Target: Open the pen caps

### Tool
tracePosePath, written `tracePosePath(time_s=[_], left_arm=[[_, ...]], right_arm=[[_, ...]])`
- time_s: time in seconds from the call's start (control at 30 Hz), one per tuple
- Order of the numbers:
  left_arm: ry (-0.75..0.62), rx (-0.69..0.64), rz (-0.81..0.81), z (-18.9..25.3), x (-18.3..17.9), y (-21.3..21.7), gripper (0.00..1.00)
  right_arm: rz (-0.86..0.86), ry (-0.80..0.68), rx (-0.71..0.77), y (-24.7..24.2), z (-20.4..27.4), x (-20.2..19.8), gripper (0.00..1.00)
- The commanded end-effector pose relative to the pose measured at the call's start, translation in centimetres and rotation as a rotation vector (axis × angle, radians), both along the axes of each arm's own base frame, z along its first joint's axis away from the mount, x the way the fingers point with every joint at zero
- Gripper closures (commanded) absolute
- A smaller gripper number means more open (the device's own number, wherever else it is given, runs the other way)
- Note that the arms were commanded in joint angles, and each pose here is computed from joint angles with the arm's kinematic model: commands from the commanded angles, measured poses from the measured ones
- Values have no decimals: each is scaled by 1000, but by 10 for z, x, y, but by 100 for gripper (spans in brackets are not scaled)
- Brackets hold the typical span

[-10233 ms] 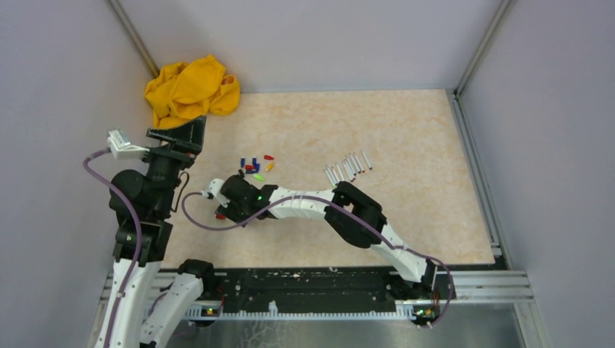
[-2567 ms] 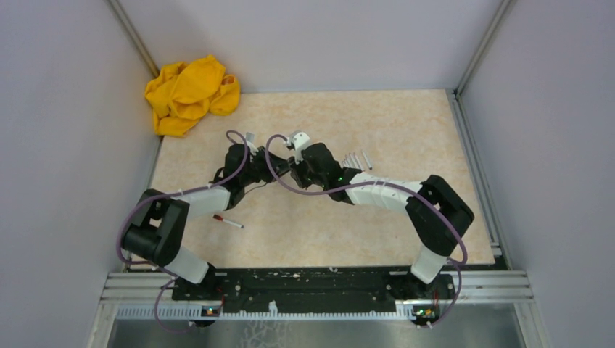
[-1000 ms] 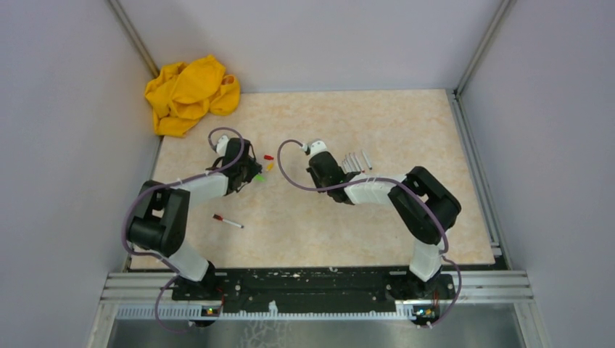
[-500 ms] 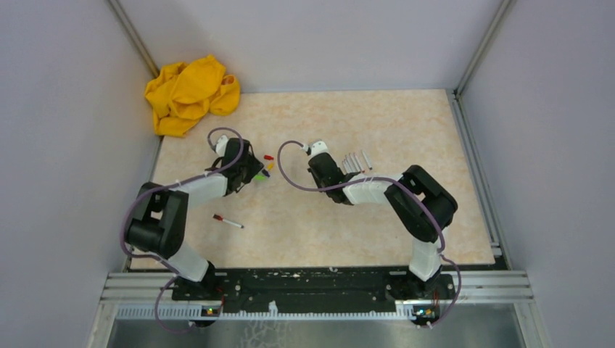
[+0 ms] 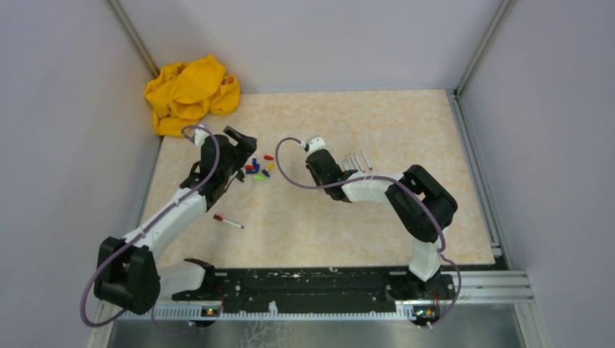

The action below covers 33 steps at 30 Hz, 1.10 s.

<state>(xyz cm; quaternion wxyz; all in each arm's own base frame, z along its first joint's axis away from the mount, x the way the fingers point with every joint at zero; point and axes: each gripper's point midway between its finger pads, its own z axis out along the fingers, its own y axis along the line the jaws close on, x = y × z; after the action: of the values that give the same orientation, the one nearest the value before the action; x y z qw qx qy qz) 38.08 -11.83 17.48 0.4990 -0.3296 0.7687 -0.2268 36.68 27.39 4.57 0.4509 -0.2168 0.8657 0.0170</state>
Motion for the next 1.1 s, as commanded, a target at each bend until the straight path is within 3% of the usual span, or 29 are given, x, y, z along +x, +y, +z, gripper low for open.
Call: tracePosePath(time_s=[0.0, 0.2, 0.37, 0.53, 0.77, 1.07], left_arm=[[-85, 4, 19, 37, -14, 10, 12], [-275, -51, 49, 113, -45, 27, 9], [-473, -96, 43, 172, -74, 37, 8], [-629, -106, -7, 213, -98, 38, 6], [-745, -83, -127, 255, -117, 24, 4], [-808, -71, -277, 285, -129, 1, 1]], right_arm=[[-9, -50, 29, 6, 23, 16, 69], [63, -72, 59, 18, 40, 8, 67], [267, -115, 46, 65, 59, -18, 66], [483, -57, 39, 120, 54, -53, 64], [684, 25, 36, 183, 43, -96, 62], [808, 81, 15, 243, 25, -127, 60]])
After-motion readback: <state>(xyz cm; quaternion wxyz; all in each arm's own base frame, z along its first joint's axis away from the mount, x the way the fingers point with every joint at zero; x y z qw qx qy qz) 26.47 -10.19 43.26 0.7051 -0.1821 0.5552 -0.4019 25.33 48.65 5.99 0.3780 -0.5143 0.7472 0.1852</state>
